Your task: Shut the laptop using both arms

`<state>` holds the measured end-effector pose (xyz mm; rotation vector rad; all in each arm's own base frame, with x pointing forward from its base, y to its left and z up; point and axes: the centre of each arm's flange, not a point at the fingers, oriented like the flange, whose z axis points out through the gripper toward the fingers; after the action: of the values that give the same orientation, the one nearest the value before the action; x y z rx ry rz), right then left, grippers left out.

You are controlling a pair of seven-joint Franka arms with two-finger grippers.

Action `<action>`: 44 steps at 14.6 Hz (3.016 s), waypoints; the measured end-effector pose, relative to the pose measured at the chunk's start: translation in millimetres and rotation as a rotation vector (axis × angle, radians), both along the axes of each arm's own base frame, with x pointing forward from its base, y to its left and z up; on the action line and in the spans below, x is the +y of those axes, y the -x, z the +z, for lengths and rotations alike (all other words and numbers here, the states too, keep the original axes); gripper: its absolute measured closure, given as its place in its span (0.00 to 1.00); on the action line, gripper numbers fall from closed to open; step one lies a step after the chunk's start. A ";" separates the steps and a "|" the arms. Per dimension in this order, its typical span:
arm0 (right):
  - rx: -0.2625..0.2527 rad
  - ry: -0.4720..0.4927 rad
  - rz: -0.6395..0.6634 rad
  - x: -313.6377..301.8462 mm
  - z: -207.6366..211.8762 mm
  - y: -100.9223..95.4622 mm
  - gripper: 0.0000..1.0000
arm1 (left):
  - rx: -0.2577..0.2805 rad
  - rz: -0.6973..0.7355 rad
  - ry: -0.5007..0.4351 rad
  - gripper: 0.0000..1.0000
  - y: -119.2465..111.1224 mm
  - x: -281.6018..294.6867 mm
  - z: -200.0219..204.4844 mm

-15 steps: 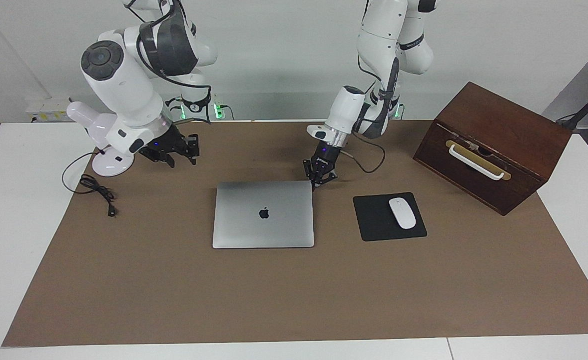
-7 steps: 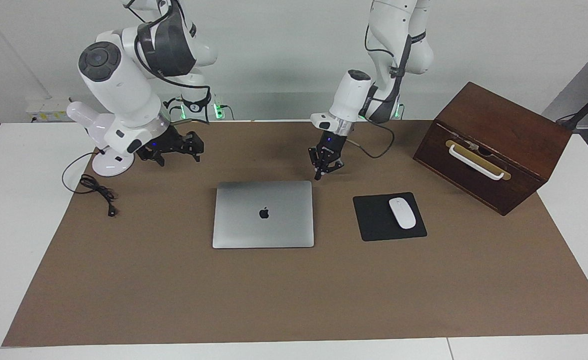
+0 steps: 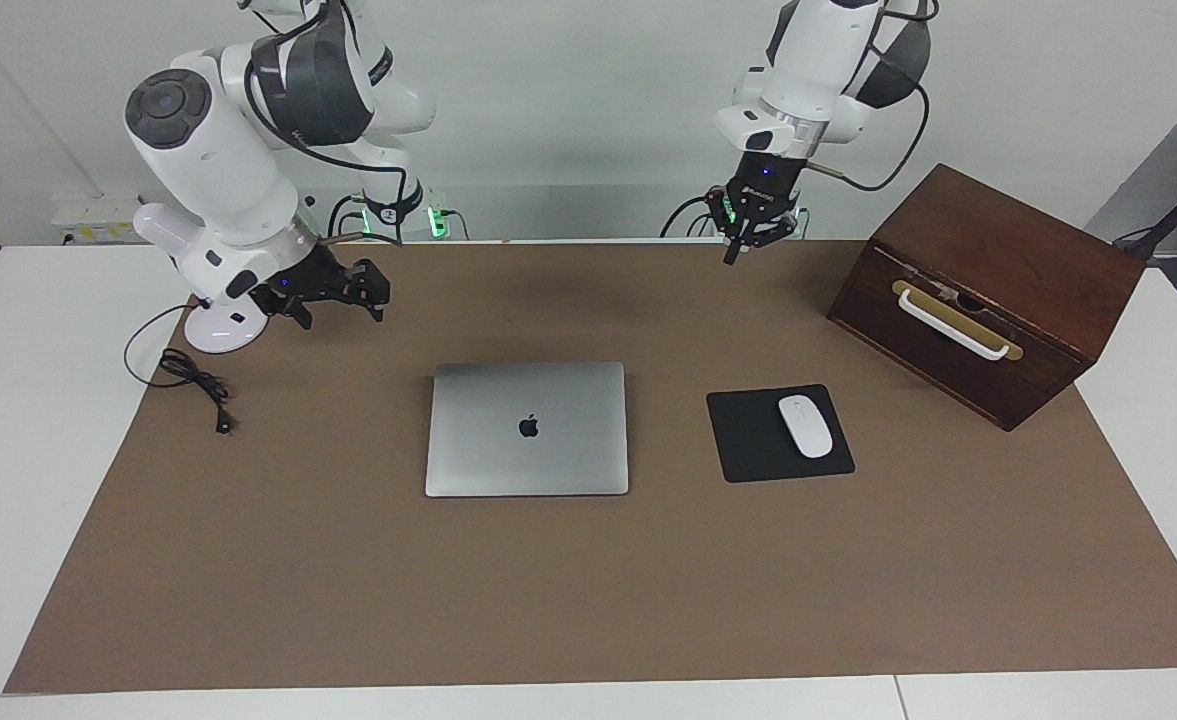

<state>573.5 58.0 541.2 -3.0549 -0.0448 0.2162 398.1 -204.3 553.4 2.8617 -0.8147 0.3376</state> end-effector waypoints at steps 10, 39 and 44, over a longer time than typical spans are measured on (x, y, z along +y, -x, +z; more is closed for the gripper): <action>-0.012 0.047 0.003 -4.4 13.1 17.5 0.00 | 0.031 0.333 -0.003 0.00 -41.9 149.6 61.6; -0.121 0.048 -0.111 -65.3 30.4 7.0 0.00 | 0.202 0.521 -0.072 0.00 -142.8 205.5 50.8; -0.119 0.048 -0.108 -63.9 30.6 7.2 0.00 | 0.202 0.522 -0.074 0.00 -142.8 205.9 50.8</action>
<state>566.3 -5.8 571.7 -3.1024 0.1201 0.0288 540.9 1.6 604.2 3.0728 -0.0369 0.0683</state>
